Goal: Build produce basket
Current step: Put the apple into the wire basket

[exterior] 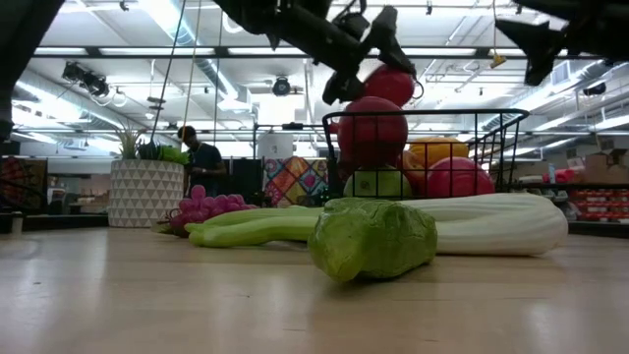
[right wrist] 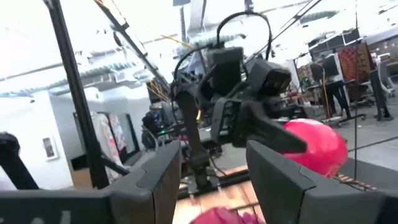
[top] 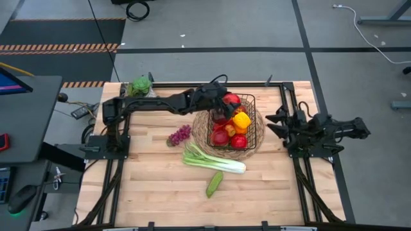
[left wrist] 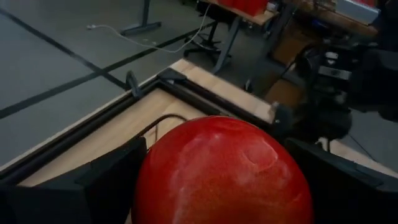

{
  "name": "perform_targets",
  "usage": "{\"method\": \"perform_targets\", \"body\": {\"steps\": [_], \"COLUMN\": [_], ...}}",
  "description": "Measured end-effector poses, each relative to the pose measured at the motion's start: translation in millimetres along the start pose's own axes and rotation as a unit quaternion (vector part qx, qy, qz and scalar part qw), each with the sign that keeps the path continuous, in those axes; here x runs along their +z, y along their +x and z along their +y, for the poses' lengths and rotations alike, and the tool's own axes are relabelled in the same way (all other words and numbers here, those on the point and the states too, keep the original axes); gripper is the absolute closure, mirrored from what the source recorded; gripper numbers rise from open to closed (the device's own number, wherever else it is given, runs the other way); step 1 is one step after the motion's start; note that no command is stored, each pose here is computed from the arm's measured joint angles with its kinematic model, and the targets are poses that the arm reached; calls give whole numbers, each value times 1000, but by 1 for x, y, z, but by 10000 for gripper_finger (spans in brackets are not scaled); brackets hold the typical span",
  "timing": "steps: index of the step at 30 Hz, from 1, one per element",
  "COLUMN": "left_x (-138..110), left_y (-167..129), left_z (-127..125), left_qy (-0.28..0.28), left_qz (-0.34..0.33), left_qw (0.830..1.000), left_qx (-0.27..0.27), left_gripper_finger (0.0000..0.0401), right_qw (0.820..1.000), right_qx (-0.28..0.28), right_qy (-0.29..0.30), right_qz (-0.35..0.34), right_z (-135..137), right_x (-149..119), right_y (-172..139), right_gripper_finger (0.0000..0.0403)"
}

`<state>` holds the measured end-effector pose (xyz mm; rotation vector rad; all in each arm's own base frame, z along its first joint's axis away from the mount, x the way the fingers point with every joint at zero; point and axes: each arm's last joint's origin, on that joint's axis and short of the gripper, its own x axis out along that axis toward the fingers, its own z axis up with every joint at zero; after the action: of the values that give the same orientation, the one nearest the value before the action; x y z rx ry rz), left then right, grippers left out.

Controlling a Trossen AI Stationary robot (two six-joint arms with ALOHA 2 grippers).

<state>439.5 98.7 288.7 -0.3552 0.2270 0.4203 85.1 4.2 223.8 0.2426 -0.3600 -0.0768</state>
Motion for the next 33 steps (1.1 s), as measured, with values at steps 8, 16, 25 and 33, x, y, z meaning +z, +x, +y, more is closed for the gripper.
{"method": "perform_targets", "body": {"steps": [8, 16, 25, 33], "left_x": [4, 0, -6, -23], "left_y": [8, 8, 22, 37], "left_z": [15, 18, 14, 17], "left_qy": [4, 30, 37, 55], "left_qz": [34, 54, 7, 17], "left_qw": [999, 997, 999, 998], "left_qx": [29, 36, 20, 22], "left_gripper_finger": [23, 23, 23, 23], "right_qw": [1000, 998, 998, 999], "right_qx": [0, -3, -3, -3], "right_qy": [-18, 45, 46, 47], "right_qz": [19, 33, 30, 27], "right_z": [-4, -4, -4, -4], "right_x": [-17, -20, -20, -19], "right_y": [-2, -2, -2, -2], "right_gripper_finger": [215, 215, 215, 215]}}
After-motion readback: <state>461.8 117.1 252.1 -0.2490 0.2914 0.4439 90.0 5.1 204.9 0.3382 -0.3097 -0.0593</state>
